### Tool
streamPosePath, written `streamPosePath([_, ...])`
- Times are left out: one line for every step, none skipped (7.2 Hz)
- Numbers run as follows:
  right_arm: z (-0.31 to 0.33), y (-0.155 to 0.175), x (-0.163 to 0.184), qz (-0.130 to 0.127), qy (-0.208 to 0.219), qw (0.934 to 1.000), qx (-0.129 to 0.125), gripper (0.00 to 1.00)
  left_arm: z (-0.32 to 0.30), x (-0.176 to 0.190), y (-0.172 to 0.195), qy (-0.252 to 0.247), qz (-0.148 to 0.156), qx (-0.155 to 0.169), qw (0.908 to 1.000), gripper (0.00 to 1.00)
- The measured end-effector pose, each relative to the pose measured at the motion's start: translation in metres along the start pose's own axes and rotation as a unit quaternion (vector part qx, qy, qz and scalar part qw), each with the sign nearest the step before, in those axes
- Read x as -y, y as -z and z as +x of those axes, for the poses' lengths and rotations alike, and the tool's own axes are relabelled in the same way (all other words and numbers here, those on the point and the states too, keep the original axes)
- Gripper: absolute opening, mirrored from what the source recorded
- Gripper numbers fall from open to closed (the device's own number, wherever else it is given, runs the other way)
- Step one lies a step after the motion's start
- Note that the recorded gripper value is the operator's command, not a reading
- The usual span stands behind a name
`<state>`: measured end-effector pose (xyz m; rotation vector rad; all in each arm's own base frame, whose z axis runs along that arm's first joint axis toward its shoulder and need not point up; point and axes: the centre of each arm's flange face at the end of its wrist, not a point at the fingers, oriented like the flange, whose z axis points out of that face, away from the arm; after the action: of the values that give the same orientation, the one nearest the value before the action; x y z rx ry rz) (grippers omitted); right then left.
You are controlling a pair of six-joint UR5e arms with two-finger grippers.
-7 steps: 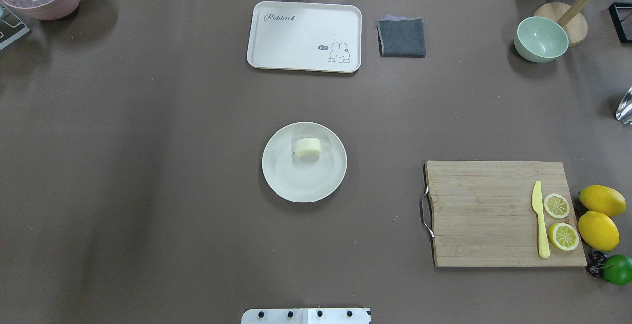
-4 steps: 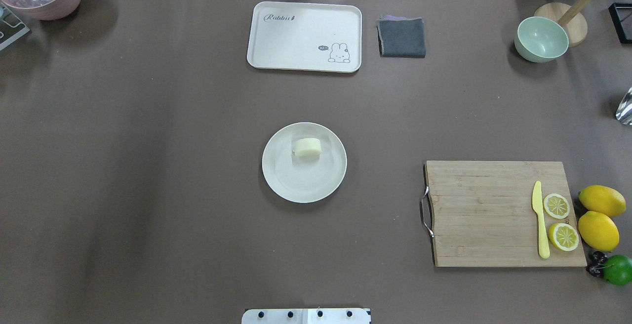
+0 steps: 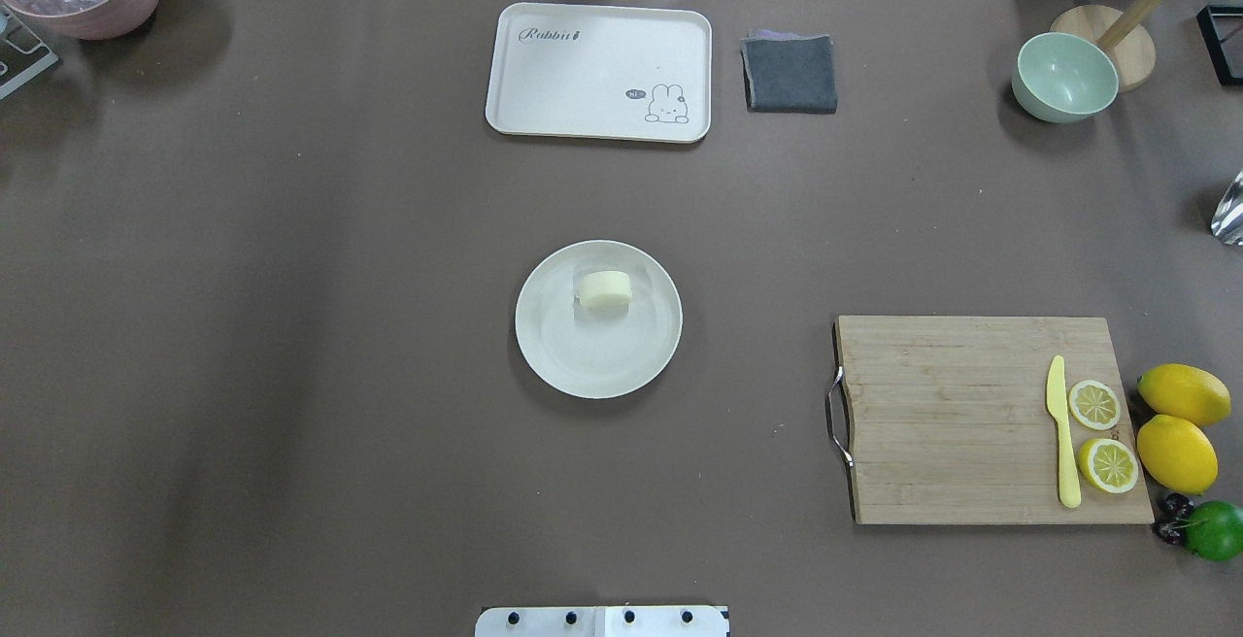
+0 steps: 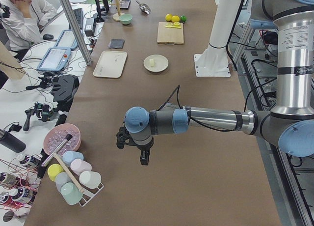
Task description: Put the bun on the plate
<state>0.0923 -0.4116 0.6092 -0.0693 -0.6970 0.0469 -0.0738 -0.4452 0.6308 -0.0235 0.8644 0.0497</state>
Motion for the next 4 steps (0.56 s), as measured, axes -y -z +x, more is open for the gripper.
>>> streamPosePath([0.0003,-0.0003,-0.0001,0.0,0.0,1.0,-0.001,1.0,0.0002,0.0001,0.0002,0.0,0.0,0.0,1.0,0.98])
streamPosePath([0.0005,-0.0004,0.0,-0.001,0.0,1.0,-0.001,1.0,0.0003,0.0004,0.0003,0.0,0.0,0.0,1.0,0.98])
streamPosePath([-0.0001,-0.0002,0.0006,0.0,0.001,1.0,-0.001,1.0,0.0005,0.0006,0.0005,-0.001,0.001,0.0,1.0,0.98])
streamPosePath([-0.001,-0.0001,0.0011,0.0,0.002,1.0,-0.001,1.0,0.0006,0.0008,0.0006,-0.001,0.001,0.0,1.0,0.98])
